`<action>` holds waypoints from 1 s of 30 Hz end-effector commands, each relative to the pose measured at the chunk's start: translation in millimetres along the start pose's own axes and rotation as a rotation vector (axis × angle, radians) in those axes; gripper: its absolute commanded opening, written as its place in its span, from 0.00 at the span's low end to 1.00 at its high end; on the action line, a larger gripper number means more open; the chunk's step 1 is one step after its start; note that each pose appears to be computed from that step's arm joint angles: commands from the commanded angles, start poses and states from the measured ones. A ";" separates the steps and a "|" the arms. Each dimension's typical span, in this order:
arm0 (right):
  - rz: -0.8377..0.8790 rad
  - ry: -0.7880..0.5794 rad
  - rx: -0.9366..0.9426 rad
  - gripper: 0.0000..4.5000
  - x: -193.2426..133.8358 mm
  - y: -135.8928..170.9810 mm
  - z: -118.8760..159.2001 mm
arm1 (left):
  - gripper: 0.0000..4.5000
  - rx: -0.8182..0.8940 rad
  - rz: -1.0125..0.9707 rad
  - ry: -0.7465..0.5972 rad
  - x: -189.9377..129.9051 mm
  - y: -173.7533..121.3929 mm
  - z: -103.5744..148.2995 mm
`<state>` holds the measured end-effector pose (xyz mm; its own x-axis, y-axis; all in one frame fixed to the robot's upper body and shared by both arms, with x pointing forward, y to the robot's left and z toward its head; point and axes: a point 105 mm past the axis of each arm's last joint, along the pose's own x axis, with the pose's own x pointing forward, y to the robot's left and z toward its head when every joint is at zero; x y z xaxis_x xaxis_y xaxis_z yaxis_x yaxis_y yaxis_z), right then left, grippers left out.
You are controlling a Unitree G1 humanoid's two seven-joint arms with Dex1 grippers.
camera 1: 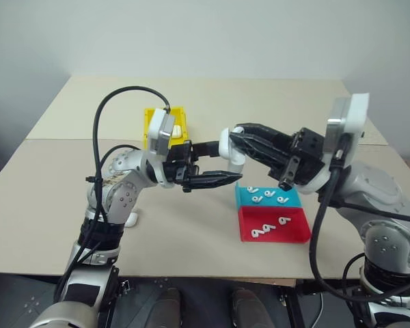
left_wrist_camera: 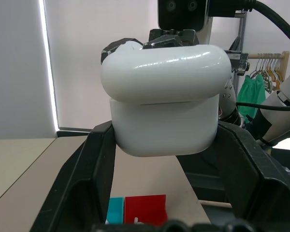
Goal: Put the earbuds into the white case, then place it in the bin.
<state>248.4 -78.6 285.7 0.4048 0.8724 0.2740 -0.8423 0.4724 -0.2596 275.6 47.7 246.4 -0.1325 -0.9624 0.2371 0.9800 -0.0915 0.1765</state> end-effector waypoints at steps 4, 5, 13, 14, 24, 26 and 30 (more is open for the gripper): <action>0.081 0.025 -0.049 0.43 -6.2 10.5 -3.5 | 0.61 0.076 -0.017 -0.036 3.3 -2.9 14.0; 0.085 0.024 -0.052 0.50 -6.4 10.9 -3.3 | 0.61 0.077 -0.016 -0.036 3.2 -2.9 14.0; 0.024 0.009 -0.088 0.82 -6.2 -3.8 2.8 | 0.61 0.083 -0.006 -0.038 1.5 -2.3 13.7; -0.002 0.006 -0.096 0.82 -7.8 -10.4 5.5 | 0.61 0.085 -0.002 -0.036 0.8 -2.1 13.7; -0.008 0.290 -0.432 0.82 -7.0 -72.6 16.8 | 0.61 0.079 0.041 -0.032 -5.1 -5.4 8.1; 0.099 0.445 -0.599 0.82 -10.4 -77.7 -0.3 | 0.61 0.086 0.052 -0.035 -5.5 -5.4 8.3; 0.395 0.673 -0.707 0.82 -24.0 -81.9 -35.7 | 0.61 0.092 0.078 -0.045 -6.8 -6.8 7.5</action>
<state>323.4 -130.2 269.1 0.4907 0.7901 -0.3674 -0.6647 0.0669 -0.7441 274.9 55.9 243.1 -0.0541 -0.9608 0.2720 0.9797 0.0017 0.2007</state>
